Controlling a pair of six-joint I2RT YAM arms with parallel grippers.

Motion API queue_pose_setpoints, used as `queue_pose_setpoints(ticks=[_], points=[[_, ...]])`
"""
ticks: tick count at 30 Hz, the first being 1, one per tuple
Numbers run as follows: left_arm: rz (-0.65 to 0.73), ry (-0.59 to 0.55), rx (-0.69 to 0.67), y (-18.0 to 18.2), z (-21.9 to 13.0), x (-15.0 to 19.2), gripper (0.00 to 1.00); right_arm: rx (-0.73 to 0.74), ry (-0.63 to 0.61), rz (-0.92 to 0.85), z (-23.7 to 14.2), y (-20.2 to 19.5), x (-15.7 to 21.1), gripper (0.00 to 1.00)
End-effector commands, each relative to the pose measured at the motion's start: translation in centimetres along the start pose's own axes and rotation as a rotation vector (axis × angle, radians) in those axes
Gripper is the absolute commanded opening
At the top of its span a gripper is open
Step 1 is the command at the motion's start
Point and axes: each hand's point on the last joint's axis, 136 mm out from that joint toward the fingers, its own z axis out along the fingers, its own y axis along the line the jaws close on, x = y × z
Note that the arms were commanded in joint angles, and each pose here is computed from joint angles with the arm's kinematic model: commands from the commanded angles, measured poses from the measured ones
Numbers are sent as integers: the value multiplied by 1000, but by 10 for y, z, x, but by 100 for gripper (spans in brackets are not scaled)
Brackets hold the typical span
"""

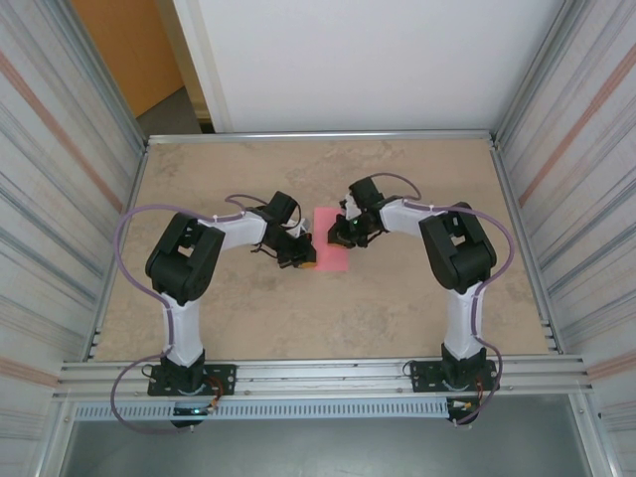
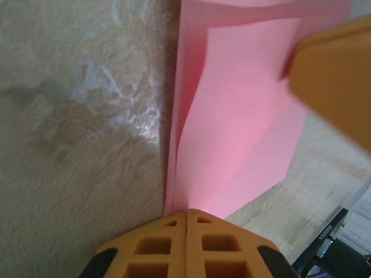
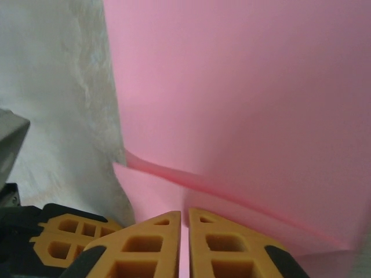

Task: Fold a paper plane with a square sheet of paper (pick it up from the middle)
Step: Fold the triangle a second time at the center of the table, then turn over the paper at the center of the table.

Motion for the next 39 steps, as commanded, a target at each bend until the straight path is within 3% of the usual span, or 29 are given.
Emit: queue_pose_setpoints(ticks=[1, 6, 12, 21, 26, 30, 33, 39], points=[[-74, 54, -89, 24, 9, 13, 0, 31, 11, -12, 7, 2, 9, 8], [-82, 57, -90, 25, 9, 14, 0, -1, 57, -23, 16, 7, 20, 5], [-102, 62, -102, 29, 10, 16, 0, 23, 37, 35, 11, -18, 13, 5], [-135, 90, -118, 38, 14, 25, 0, 53, -51, 144, -9, -75, -25, 7], [-106, 70, -80, 25, 9, 19, 0, 39, -110, 169, -32, -76, -49, 9], [-10, -11, 18, -19, -12, -2, 0, 22, -137, 164, -53, -56, -48, 14], [43, -83, 78, -47, -30, -19, 6, 9, -145, 210, -61, -50, -38, 25], [51, -148, 109, -55, -32, -46, 19, -54, -114, 329, -55, -41, -11, 37]])
